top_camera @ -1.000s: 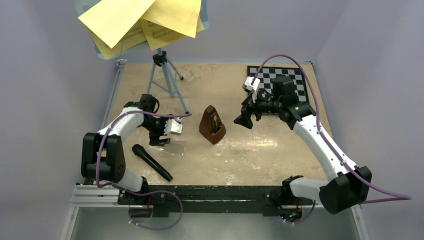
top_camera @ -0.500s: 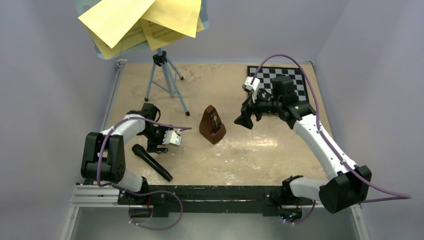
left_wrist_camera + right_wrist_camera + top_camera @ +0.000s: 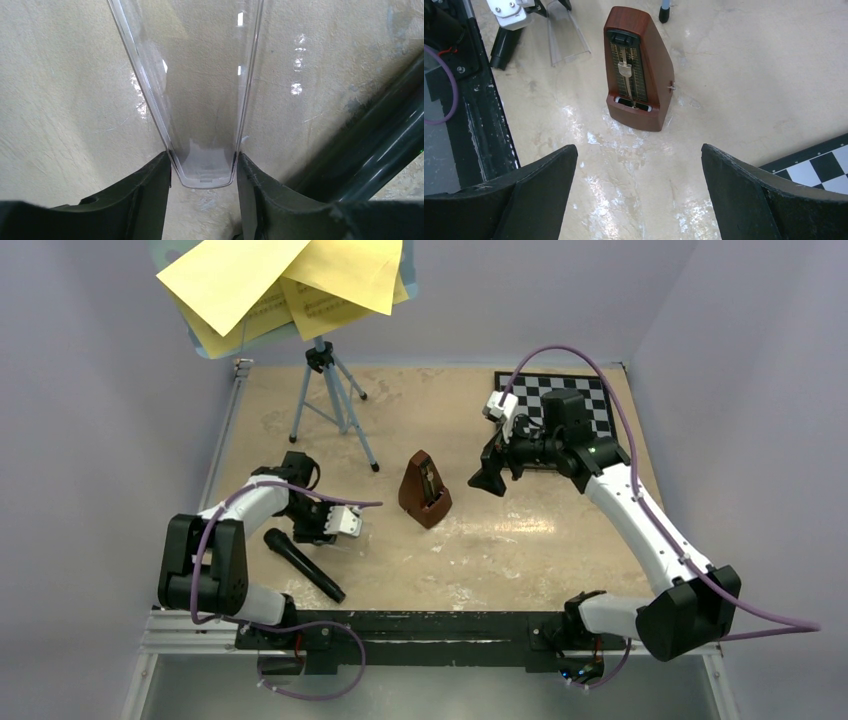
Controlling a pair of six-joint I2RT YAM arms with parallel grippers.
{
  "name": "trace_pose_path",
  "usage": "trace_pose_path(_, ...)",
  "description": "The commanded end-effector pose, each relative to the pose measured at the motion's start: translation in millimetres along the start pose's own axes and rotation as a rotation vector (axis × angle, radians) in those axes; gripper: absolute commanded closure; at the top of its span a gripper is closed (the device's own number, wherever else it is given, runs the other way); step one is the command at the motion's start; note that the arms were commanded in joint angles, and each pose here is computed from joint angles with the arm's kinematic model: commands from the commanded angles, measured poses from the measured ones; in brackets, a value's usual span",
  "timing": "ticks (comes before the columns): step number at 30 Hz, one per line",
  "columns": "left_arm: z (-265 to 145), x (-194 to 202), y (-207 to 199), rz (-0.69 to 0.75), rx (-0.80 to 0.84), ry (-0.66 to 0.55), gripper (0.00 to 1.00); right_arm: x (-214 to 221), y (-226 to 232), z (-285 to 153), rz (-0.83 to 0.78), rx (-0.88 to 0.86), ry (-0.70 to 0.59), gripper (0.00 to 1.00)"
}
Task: Pack up the instrument practice props
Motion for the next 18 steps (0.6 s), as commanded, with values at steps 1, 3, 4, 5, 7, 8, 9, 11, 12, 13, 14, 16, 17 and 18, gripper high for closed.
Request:
trace_pose_path(1, -10, -7, 8, -0.013, -0.039, -0.020, 0.57, -25, -2, -15, -0.088, 0.028, -0.036, 0.01)
trace_pose_path(3, -20, -14, 6, -0.023, -0.046, -0.036, 0.63, -28, -2, -17, -0.107, 0.029, -0.039, 0.01)
trace_pose_path(4, -25, -17, 5, -0.030, -0.050, -0.046, 0.67, -29, -1, -17, -0.118, 0.025, -0.043, 0.01)
trace_pose_path(5, -30, -21, 4, -0.036, -0.054, -0.057, 0.70, -30, -1, -18, -0.130, 0.020, -0.047, 0.01)
trace_pose_path(7, -42, -29, 0, -0.059, -0.064, -0.080, 0.77, -33, 1, -19, -0.150, 0.010, -0.055, 0.01)
trace_pose_path(8, -48, -33, -4, -0.070, -0.061, -0.092, 0.81, -34, 3, -19, -0.162, 0.001, -0.056, 0.01)
trace_pose_path(9, -55, -38, -7, -0.078, -0.065, -0.104, 0.85, -34, 6, -19, -0.185, -0.012, -0.054, 0.02)
trace_pose_path(11, -68, -47, -13, -0.094, -0.080, -0.129, 0.90, -33, 13, -19, -0.249, -0.031, -0.049, 0.03)
trace_pose_path(12, -74, -52, -15, -0.099, -0.091, -0.142, 0.90, -31, 17, -18, -0.284, -0.040, -0.044, 0.04)
trace_pose_path(13, -78, -55, -19, -0.103, -0.093, -0.150, 0.91, -29, 22, -17, -0.315, -0.051, -0.038, 0.04)
trace_pose_path(14, -81, -58, -24, -0.106, -0.093, -0.153, 0.92, -27, 26, -15, -0.347, -0.059, -0.030, 0.04)
trace_pose_path(16, -84, -64, -31, -0.121, -0.089, -0.163, 0.93, -23, 34, -14, -0.393, -0.070, -0.021, 0.05)
trace_pose_path(17, -84, -68, -35, -0.131, -0.081, -0.173, 0.94, -22, 39, -14, -0.409, -0.077, -0.020, 0.05)
trace_pose_path(18, -83, -72, -40, -0.132, -0.070, -0.178, 0.94, -22, 43, -14, -0.417, -0.081, -0.021, 0.05)
Point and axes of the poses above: each gripper's point midway between its finger pads, its own z axis out along the fingers, its own y axis along the line the jaws close on, x = y × z, the point moved 2 cm from there along -z, back along the fingers, and after that the axes turned 6 degrees about -z, right-handed, at the moved point
